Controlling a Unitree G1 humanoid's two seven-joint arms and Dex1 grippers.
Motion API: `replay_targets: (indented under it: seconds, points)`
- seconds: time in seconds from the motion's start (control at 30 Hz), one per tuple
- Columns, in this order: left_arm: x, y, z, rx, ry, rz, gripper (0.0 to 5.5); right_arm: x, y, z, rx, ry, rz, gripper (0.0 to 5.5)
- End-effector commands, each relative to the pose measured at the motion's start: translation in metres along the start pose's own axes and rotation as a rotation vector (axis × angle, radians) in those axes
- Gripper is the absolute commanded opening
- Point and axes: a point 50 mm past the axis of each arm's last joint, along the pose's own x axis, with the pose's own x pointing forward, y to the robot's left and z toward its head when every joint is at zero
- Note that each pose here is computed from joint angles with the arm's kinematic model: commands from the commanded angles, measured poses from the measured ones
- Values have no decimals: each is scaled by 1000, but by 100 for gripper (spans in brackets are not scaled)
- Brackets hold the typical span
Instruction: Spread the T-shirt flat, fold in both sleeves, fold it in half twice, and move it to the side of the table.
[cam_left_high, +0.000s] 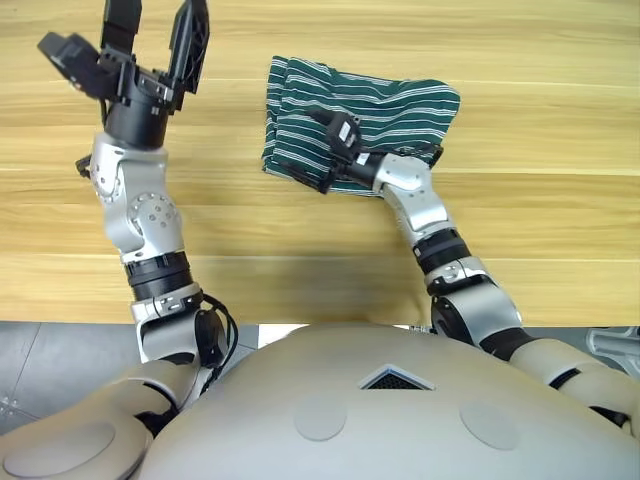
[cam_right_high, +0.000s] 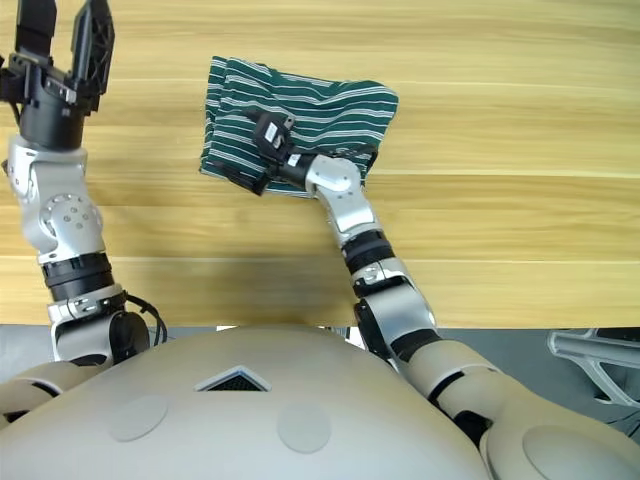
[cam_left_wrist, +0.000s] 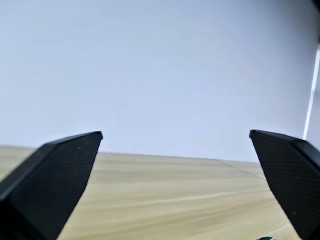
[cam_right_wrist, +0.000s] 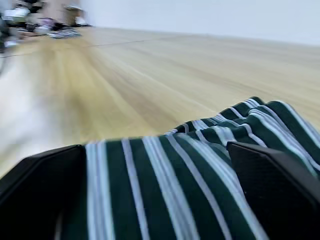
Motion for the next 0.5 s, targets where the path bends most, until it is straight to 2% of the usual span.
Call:
replay_targets:
  seconds: [0.03, 0.1, 0.23, 0.37, 0.5]
  points:
    - [-5, -9, -3, 13, -3, 12, 539, 26, 0, -10, 102, 187, -71, 540]
    - [-7, -8, -5, 9, -2, 32, 539, 29, 8, -23, 150, 272, -45, 540]
    - [-9, -4, -7, 4, 1, 49, 539, 24, 30, -45, 255, 366, 150, 540]
    - [-11, -2, -5, 17, -1, 62, 539, 9, 36, -62, 120, 461, 260, 540]
    - [-11, -3, -7, 26, 4, 61, 539, -23, 33, -60, -48, 427, 541, 540]
